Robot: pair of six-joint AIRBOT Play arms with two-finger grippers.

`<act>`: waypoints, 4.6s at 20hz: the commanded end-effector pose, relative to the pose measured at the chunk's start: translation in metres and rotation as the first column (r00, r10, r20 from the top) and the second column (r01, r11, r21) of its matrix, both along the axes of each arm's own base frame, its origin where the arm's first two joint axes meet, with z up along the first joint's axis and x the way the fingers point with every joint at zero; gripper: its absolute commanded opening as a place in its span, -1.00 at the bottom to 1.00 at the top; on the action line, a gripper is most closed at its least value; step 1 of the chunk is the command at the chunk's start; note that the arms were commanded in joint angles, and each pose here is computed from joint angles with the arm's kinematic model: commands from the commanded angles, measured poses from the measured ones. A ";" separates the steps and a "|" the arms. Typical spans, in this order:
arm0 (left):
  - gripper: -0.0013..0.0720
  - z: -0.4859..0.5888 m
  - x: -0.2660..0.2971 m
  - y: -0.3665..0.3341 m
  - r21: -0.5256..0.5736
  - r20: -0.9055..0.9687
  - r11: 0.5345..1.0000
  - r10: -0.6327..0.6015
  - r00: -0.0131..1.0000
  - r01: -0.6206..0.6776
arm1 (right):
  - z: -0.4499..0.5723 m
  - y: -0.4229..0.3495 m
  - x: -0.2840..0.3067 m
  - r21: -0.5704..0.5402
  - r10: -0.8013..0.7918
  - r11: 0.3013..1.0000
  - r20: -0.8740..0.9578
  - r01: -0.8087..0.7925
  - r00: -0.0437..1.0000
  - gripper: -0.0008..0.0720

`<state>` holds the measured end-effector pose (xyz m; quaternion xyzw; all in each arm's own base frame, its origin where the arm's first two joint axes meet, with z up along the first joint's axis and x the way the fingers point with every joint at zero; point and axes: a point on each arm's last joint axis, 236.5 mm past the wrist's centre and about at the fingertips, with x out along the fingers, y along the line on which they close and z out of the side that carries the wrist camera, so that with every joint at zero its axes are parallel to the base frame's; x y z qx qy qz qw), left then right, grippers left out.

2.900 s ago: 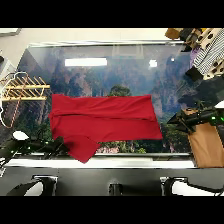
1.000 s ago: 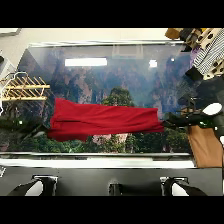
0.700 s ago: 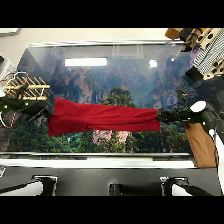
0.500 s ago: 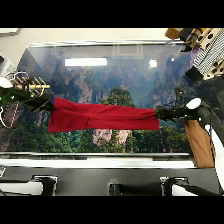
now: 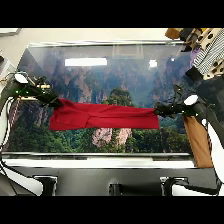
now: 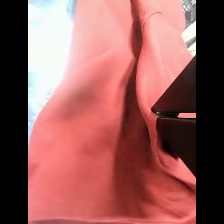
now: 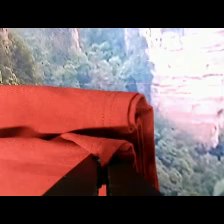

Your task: Fold the clothes and pants, and hang the long-sleeved shirts on hangers.

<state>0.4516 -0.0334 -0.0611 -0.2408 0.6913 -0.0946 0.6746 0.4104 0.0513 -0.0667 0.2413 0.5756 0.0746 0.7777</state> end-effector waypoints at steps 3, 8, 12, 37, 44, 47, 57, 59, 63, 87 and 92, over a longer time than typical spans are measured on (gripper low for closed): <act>-0.22 -0.009 0.018 -0.001 0.012 0.043 1.000 0.011 0.999 -0.011 | 0.003 0.002 0.007 0.042 -0.080 0.996 -0.015 0.080 0.997 -0.17; 0.75 0.058 0.033 0.020 0.083 0.145 0.996 -0.033 0.989 0.021 | 0.055 -0.042 0.013 0.095 -0.090 0.991 -0.031 0.093 0.995 0.40; 0.90 0.112 0.031 0.029 0.151 0.234 0.989 -0.038 0.971 0.002 | 0.039 -0.056 -0.020 0.134 0.017 0.991 -0.111 -0.002 0.994 0.55; -0.93 0.120 0.010 -0.009 0.134 0.205 0.989 -0.084 0.975 0.057 | 0.054 0.007 -0.001 0.144 0.120 0.984 -0.083 -0.107 0.989 -0.90; -0.93 0.055 0.006 -0.189 -0.159 0.208 0.981 -0.077 0.975 0.111 | 0.143 -0.022 0.001 0.004 0.060 0.998 -0.075 -0.060 0.995 -0.90; -0.93 0.038 -0.008 -0.276 -0.268 0.202 0.952 -0.093 0.975 0.146 | 0.166 -0.027 0.000 -0.025 0.038 0.999 -0.044 -0.039 0.998 -0.90; -0.93 0.004 -0.055 -0.432 -0.445 0.154 0.882 -0.096 0.983 0.156 | 0.208 -0.032 -0.020 -0.073 0.015 0.997 0.030 -0.012 0.999 -0.90; -0.93 -0.002 -0.063 -0.452 -0.462 0.135 0.872 -0.110 0.985 0.161 | 0.214 -0.031 -0.022 -0.073 0.008 0.997 0.044 -0.005 0.999 -0.90; -0.93 -0.006 -0.078 -0.492 -0.503 0.108 0.848 -0.131 0.986 0.168 | 0.219 -0.031 -0.022 -0.074 0.004 0.997 0.058 0.000 0.998 -0.90; -0.93 0.271 -0.044 0.028 0.115 0.443 0.983 0.078 0.893 -0.143 | 0.148 0.287 -0.020 0.142 0.348 0.921 0.115 -0.362 0.931 -0.90; -0.93 0.275 -0.047 0.056 0.116 0.453 0.970 0.140 0.880 -0.214 | 0.107 0.346 -0.014 0.241 0.308 0.915 0.103 -0.325 0.946 -0.90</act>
